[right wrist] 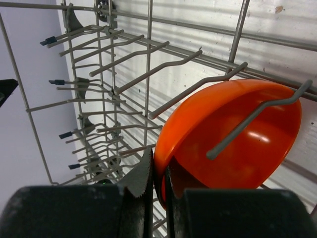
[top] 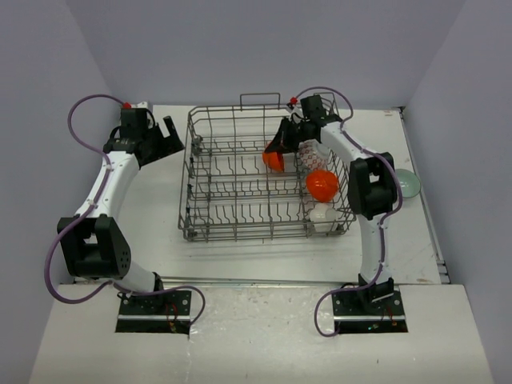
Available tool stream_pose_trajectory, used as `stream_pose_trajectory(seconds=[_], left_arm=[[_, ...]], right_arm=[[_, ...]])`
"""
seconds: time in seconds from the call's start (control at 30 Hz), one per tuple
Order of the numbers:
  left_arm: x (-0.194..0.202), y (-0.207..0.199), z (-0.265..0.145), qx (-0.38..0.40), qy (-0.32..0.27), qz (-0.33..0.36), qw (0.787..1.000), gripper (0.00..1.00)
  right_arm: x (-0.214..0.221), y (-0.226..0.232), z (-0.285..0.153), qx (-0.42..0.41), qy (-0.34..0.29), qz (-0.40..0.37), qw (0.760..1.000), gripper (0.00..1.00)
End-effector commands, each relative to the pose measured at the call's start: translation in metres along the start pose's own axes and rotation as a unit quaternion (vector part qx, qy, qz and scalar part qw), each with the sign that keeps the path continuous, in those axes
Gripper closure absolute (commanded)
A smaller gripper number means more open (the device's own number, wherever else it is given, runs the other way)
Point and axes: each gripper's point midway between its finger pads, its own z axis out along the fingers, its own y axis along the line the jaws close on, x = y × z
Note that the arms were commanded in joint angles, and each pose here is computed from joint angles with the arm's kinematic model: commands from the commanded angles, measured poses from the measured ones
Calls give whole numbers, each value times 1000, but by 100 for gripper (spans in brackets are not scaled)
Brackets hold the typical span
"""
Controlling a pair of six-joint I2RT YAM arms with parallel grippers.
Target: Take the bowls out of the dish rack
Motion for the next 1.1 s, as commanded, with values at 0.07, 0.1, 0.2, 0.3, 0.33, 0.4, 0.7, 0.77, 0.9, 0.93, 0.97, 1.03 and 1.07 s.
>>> stream_pose_trajectory(seconds=[0.07,0.1,0.2,0.3,0.33,0.4,0.7,0.77,0.9,0.93,0.97,1.03,1.07], left_arm=[[-11,-10,0,18,-17,10,1000,0],[-13,-11,0,22,-19,10,1000,0],[-11,-15,5,32,-9,12,999,0],[-13,-16,4,32,-10,13,999,0],[-13,-16,4,31,-11,13,999,0],[-16,-16,3,30,-14,16,999,0],[-15,-13,3,25,-13,18,999,0],[-17,-14,3,26,-15,19,999,0],[-20,-15,2,28,-18,19,999,0],[-19,-16,1,28,-17,19,999,0],[-20,-16,0,28,-20,18,999,0],[-22,-17,-2,29,-23,19,999,0],[-22,-17,-3,30,-24,20,999,0]], right_arm=[[-25,75,-54,-86,-44,-11,995,100],[-29,87,-62,-106,-47,-15,993,100],[-38,111,-86,-165,-41,30,985,100],[-48,119,-101,-206,-50,43,976,100],[-48,121,-107,-220,-38,61,973,100],[-49,127,-113,-242,-38,55,968,100],[-44,178,-162,-338,-29,14,941,100],[-43,190,-172,-346,-30,-1,938,100],[-34,220,-202,-368,-22,-45,928,100],[-32,224,-207,-364,-17,-44,930,100],[-31,236,-221,-369,-25,-67,927,100],[-28,249,-236,-363,-49,-122,923,100],[-26,257,-250,-330,-52,-90,938,100]])
